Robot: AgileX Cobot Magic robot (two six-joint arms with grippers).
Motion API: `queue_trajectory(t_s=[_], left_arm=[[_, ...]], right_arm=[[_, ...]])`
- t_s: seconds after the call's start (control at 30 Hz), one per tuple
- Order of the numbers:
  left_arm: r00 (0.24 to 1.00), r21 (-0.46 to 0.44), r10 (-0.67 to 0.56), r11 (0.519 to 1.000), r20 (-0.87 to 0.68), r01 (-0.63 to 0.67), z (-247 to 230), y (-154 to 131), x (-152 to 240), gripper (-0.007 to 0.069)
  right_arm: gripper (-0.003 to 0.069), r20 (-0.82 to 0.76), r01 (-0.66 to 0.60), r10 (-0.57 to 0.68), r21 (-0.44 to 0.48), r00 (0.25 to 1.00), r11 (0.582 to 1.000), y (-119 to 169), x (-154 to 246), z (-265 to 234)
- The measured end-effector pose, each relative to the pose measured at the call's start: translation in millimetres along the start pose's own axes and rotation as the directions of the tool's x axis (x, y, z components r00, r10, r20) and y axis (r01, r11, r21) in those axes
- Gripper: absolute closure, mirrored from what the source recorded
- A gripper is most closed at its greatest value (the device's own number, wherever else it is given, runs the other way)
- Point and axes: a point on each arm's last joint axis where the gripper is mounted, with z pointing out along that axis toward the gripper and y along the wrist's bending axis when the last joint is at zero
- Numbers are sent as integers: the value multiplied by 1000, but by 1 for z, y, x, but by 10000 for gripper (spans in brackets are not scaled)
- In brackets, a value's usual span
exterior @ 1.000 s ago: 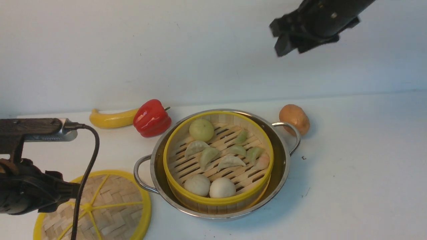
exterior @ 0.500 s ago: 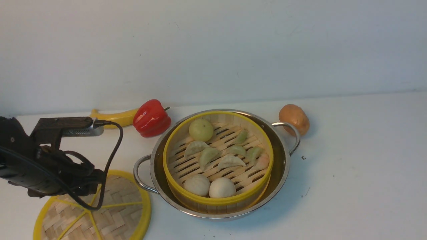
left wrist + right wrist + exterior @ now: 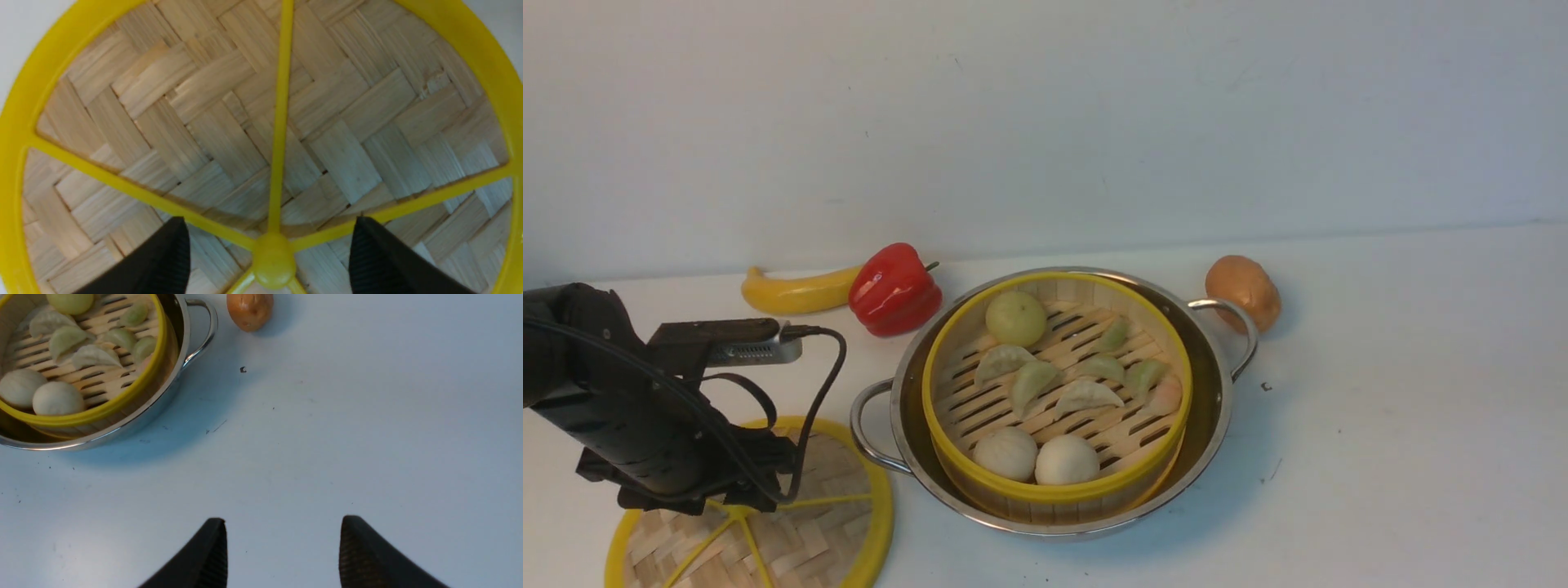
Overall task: Place the steamer in the pot on the white table, and put the lid on the steamer.
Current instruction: 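Grasp the bamboo steamer lid lying on the table by its centre knob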
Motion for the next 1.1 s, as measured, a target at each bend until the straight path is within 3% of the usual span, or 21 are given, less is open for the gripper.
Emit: queue_trajectory(t_s=[0.13,0.2,0.47,0.67,0.93,1.1], left_arm=[[1000,2,-3,1000,-6,3,2,0,0,152],[1000,5,-5,1000,-14,5,3,0,1,193],[999,12,-26,1000,-32,27,3,-1,2,510],[999,14,-24,1000,-40,24,-3,-2,3,511],[998,-107,17,994,-62,-24,-69,5,-8,511],[1000,-127,13,992,8,-11,-114,3,-20,511]], right_arm=[[284,-2,-7,7,-10,1000,1000,1,0,1],[284,-2,-8,8,-11,1000,1000,1,0,1],[284,-2,-8,8,-11,1000,1000,1,0,1],[284,-1,-8,8,-12,1000,1000,1,0,0],[284,-1,-8,8,-12,1000,1000,1,0,0],[284,-1,-8,8,-12,1000,1000,1,0,0]])
